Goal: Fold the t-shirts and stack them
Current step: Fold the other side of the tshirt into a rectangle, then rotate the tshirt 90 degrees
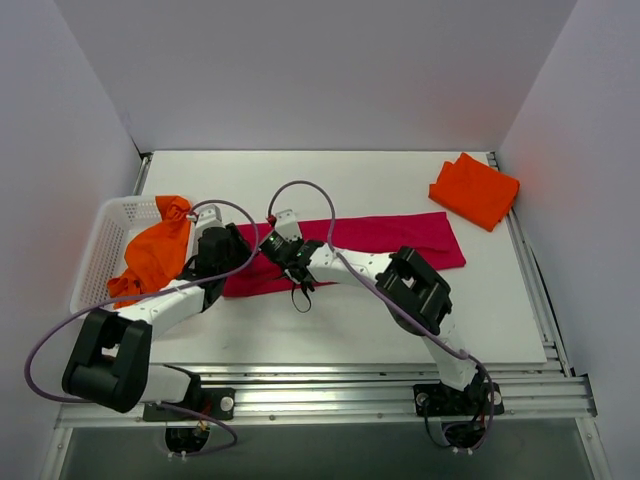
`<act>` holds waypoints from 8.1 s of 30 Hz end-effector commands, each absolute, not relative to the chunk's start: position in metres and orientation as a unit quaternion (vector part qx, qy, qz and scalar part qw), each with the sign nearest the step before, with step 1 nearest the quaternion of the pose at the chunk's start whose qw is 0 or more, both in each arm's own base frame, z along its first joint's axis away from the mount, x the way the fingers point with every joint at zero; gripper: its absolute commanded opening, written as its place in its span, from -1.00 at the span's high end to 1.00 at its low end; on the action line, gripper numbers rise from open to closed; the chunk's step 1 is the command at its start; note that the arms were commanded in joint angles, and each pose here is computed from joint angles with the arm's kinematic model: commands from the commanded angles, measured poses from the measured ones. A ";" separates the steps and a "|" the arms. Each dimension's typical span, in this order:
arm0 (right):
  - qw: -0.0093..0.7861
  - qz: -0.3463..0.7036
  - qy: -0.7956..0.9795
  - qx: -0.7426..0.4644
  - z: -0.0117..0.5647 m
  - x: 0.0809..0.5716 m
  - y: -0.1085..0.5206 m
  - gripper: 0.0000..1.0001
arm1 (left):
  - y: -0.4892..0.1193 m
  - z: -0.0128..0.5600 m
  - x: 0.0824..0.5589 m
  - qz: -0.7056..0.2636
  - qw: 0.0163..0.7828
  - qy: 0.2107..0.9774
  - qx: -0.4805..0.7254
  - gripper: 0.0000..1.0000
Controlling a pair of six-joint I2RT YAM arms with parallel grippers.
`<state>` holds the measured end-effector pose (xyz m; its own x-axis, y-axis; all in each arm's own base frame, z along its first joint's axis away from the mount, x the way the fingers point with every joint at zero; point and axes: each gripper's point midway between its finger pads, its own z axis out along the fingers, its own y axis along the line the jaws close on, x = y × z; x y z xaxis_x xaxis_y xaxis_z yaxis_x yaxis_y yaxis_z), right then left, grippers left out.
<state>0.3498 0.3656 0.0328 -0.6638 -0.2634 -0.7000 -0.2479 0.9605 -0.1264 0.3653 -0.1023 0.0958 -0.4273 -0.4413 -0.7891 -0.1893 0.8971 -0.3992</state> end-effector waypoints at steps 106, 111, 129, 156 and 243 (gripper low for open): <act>0.450 -0.089 0.886 -0.069 0.080 0.328 0.290 0.54 | -0.114 0.128 0.377 -0.139 0.490 0.844 -0.171 0.79; 0.452 -0.087 0.885 -0.067 0.083 0.329 0.291 0.53 | -0.116 0.131 0.360 -0.139 0.491 0.844 -0.162 0.79; 0.451 -0.080 0.887 -0.060 0.083 0.325 0.288 0.54 | -0.118 0.093 0.325 -0.102 0.464 0.865 -0.160 0.29; 0.433 -0.050 0.900 -0.005 0.056 0.455 0.276 1.00 | -0.160 0.070 0.354 -0.125 0.437 0.874 -0.172 0.44; 0.458 0.105 0.882 -0.034 0.096 0.498 0.337 1.00 | -0.144 0.279 0.406 -0.288 0.616 0.726 -0.105 -0.30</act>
